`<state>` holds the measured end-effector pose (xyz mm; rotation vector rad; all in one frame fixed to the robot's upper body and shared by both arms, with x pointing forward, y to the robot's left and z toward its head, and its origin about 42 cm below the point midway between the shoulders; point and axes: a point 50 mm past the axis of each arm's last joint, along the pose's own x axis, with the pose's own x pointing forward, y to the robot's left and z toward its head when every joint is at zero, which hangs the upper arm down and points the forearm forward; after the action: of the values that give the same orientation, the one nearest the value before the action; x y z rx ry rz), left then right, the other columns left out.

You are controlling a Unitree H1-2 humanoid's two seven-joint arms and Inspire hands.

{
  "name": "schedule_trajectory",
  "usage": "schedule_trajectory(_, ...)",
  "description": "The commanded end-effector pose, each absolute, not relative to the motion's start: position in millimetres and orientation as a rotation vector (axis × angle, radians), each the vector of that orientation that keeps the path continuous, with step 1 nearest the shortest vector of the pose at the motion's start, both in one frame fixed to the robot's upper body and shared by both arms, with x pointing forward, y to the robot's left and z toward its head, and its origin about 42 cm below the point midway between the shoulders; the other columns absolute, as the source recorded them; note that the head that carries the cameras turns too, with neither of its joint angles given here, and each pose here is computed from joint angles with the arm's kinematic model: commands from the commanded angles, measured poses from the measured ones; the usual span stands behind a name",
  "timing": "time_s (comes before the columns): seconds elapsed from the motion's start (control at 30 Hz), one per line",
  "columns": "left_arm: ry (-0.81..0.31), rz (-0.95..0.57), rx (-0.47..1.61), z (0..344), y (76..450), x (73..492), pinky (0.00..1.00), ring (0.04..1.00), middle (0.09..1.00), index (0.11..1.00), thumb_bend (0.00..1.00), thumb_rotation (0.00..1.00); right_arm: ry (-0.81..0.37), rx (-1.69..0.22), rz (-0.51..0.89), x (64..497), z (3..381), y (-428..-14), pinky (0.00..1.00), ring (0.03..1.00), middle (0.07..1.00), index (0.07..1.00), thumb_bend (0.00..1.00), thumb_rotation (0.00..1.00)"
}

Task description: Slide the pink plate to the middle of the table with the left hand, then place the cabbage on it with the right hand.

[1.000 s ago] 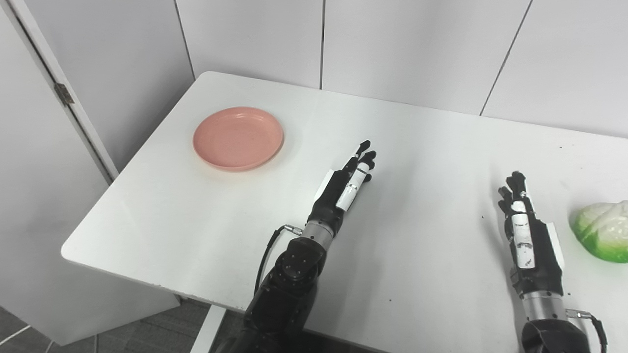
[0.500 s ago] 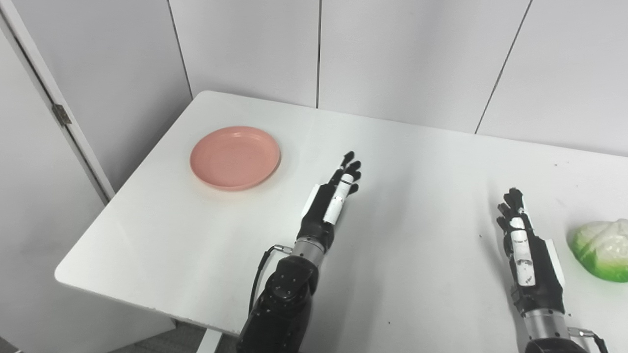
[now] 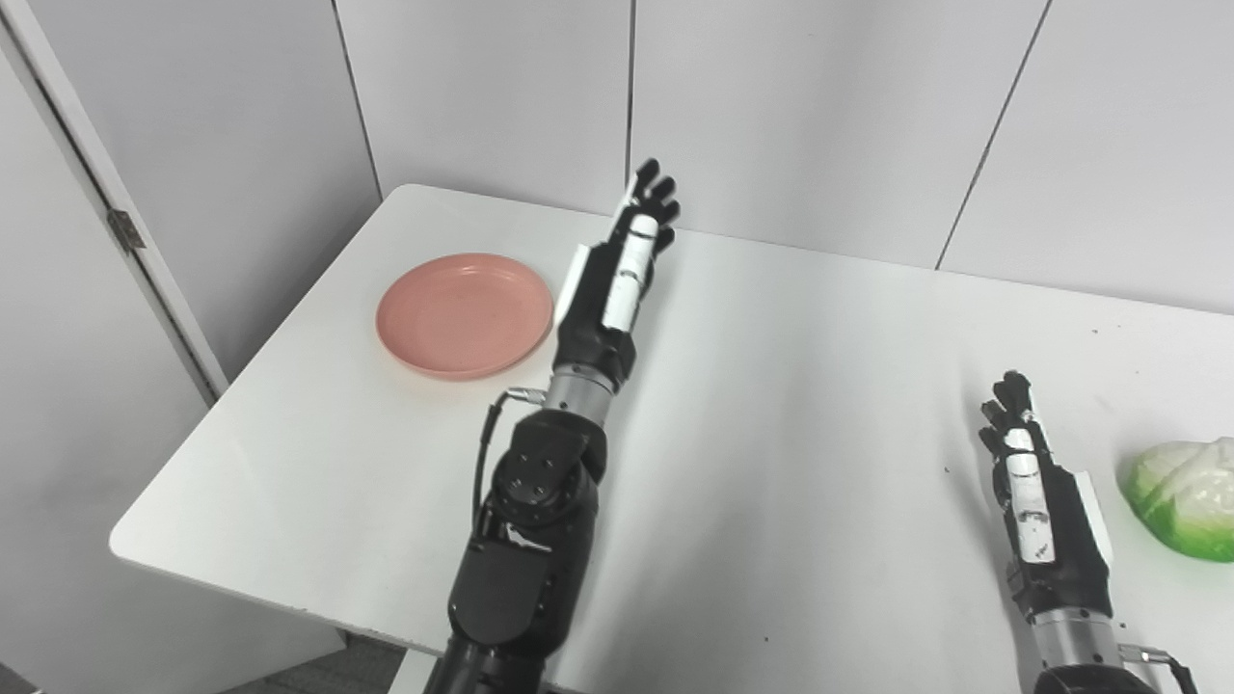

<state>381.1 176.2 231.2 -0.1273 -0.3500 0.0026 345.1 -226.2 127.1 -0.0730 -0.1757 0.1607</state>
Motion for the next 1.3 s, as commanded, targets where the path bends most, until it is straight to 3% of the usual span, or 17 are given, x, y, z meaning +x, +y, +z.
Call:
schedule_trajectory(0.0,-0.453,0.025,-0.135,269,186,388,0.95,0.951,0.965,0.964,0.46,1.00,-0.173,-0.060,0.156,339,116,-229,1.00,1.000,1.000,1.000,0.31,1.00)
schedule_trajectory(0.63,-0.551,0.334,-0.072,303,308,404,0.95,0.957,0.971,0.966,0.45,1.00,-0.187,-0.078,0.157,340,114,-232,1.00,0.994,1.000,1.000,0.32,1.00)
schedule_trajectory(1.27,-0.461,0.496,-0.033,273,411,411,0.92,0.937,0.943,0.937,0.47,1.00,-0.178,-0.091,0.153,336,116,-235,1.00,0.993,1.000,1.000,0.32,1.00)
